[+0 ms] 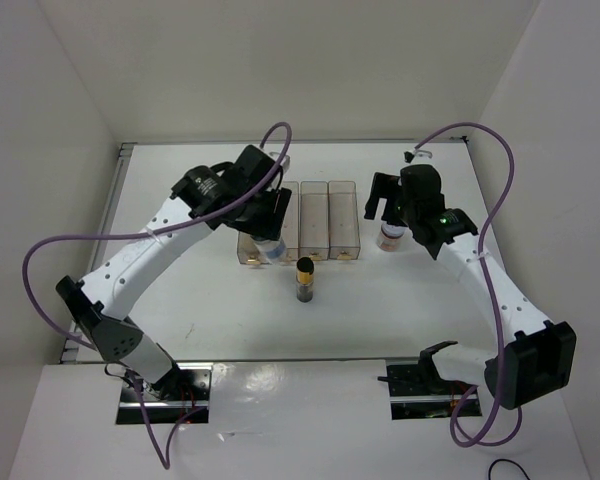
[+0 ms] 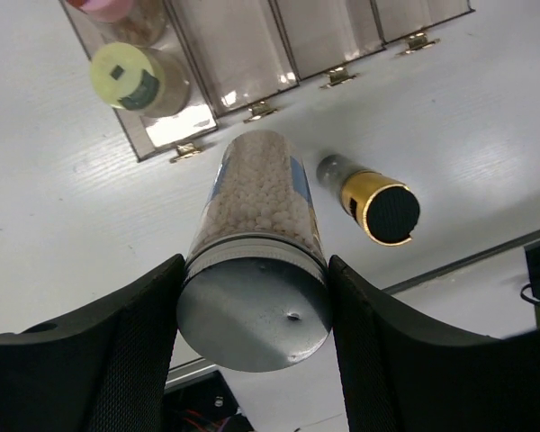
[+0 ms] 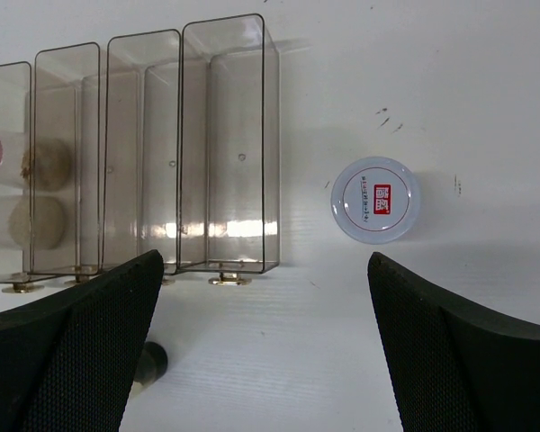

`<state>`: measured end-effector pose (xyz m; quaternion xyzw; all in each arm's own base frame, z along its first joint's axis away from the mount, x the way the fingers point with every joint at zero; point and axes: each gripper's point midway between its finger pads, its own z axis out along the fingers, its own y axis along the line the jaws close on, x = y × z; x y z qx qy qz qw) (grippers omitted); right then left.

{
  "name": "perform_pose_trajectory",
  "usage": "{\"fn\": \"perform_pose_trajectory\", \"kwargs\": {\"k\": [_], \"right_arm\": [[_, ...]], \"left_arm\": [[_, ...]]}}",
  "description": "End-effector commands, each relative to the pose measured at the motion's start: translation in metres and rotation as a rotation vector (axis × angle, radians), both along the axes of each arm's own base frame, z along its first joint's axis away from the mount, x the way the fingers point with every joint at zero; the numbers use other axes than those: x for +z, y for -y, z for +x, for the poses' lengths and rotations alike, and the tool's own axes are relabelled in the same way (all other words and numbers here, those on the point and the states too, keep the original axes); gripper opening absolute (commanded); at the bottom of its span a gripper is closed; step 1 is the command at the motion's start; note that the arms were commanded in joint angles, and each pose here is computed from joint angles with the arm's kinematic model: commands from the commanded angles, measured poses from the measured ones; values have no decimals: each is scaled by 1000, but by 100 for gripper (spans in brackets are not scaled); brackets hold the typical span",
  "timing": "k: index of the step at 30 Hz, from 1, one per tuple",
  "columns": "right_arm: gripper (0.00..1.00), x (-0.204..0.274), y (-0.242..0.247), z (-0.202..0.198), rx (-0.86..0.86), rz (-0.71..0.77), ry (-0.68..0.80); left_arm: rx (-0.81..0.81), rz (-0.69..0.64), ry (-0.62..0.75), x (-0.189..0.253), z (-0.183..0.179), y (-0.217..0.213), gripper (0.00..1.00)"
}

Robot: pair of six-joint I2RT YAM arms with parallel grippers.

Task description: Organize the condiment bottles

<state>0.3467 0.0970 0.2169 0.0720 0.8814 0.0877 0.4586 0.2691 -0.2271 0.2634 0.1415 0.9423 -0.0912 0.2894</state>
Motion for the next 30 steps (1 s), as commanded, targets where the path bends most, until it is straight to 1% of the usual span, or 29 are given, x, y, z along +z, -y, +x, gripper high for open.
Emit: {"fn": "perform_pose_trajectory", "kwargs": {"k": [1, 2, 5, 6, 7, 11, 15, 20, 21, 25, 26, 27, 30], "right_arm": [[98, 2, 2, 3, -11, 10, 9], [98, 2, 2, 3, -11, 10, 9], [98, 2, 2, 3, -11, 10, 9], [98, -1, -1, 3, -8, 21, -2], [98, -1, -1, 3, -8, 21, -2], [98, -4, 2, 5, -17, 18, -11], [98, -6, 3, 3, -17, 15, -20], [98, -2, 5, 3, -24, 13, -9], [98, -2, 8, 4, -34, 13, -9], [98, -2, 7, 4, -39, 21, -10], [98, -2, 7, 4, -39, 21, -10], [98, -2, 7, 4, -39, 21, -10], [98, -9, 9, 6, -47, 10, -27]], "left_arm": [[27, 25, 84, 25, 14, -15, 52], [28, 40, 98, 27, 19, -15, 52], [54, 27, 147, 40, 38, -14, 52], [68, 16, 160, 40, 49, -11, 52], [61, -12, 179, 48, 55, -8, 52], [51, -79, 221, 56, 79, 9, 52], [34, -59, 219, 44, 95, 20, 53], [70, -50, 268, 40, 118, 27, 53], [79, -29, 269, 37, 123, 22, 53], [98, 18, 252, 12, 138, 26, 53], [104, 24, 256, 12, 139, 25, 53], [111, 38, 253, 5, 143, 25, 54], [113, 43, 257, -3, 150, 24, 54]]}}
